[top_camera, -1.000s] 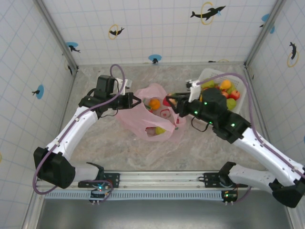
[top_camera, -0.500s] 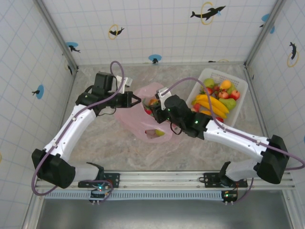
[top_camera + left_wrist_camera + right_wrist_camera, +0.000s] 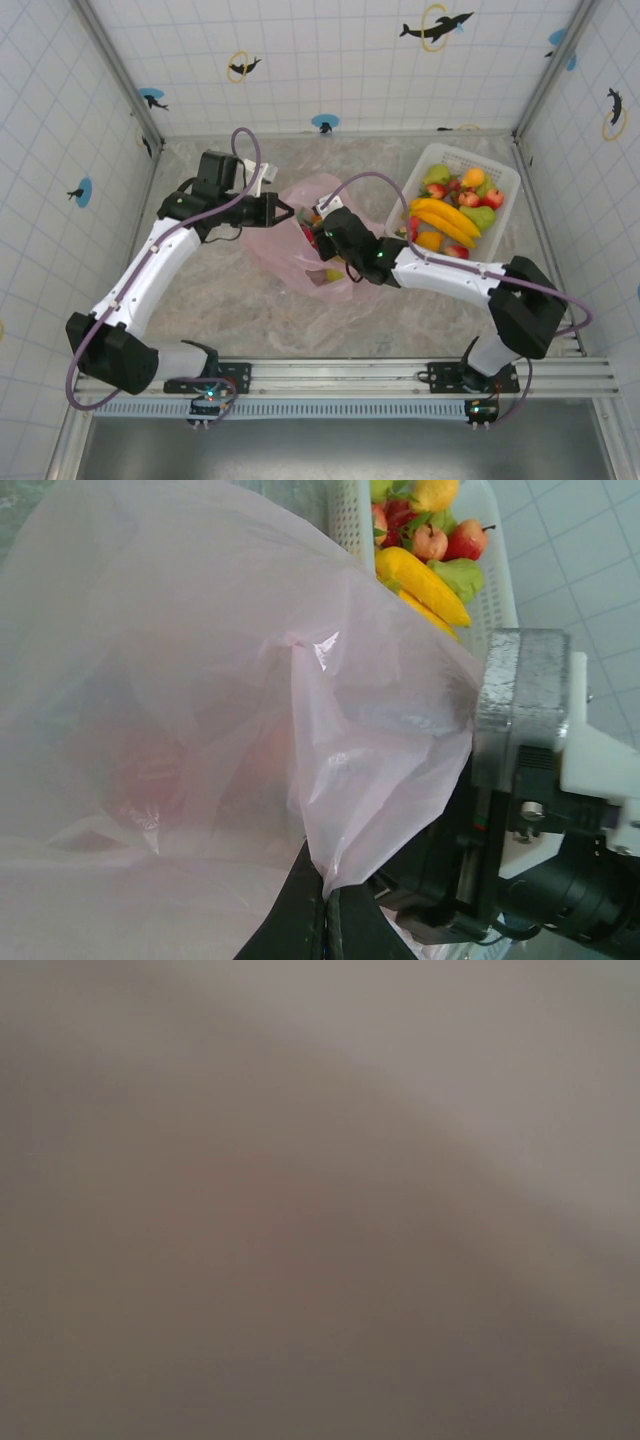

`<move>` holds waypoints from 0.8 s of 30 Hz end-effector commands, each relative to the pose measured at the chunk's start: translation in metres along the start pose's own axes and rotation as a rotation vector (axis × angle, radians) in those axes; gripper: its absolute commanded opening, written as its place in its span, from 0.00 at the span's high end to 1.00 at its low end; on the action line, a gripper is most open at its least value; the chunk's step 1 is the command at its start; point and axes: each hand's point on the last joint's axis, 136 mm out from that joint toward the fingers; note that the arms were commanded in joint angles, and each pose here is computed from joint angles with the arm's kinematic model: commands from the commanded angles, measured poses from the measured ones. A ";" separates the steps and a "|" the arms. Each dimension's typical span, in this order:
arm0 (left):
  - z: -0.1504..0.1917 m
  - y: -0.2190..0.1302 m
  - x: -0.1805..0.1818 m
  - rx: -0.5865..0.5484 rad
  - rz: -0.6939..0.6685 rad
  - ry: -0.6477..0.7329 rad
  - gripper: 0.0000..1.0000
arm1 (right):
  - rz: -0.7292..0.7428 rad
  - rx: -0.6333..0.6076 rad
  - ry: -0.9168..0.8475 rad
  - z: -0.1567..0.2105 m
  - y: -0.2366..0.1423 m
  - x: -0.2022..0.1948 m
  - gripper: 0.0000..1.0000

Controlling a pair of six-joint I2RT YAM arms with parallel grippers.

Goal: Place the fake fruits into the plastic bag and tie a complex knot

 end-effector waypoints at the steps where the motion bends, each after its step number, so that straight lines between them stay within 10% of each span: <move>1: -0.005 -0.003 0.012 -0.005 -0.066 0.005 1.00 | -0.014 -0.071 0.063 -0.012 0.011 0.001 0.49; 13: -0.005 -0.001 0.018 -0.013 -0.091 -0.006 1.00 | -0.036 -0.050 0.098 -0.010 0.028 0.004 0.25; 24: -0.007 0.002 0.020 -0.017 -0.090 -0.014 1.00 | -0.021 -0.049 0.098 -0.026 0.002 -0.001 0.24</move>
Point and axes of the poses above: each hand's point on the last joint's axis, 136 mm out from that joint toward the fingers, its own y axis out along the fingers, its own x axis along the line the jaws close on, z = x × y, and after that the axes turned 11 degrees about y, right-handed
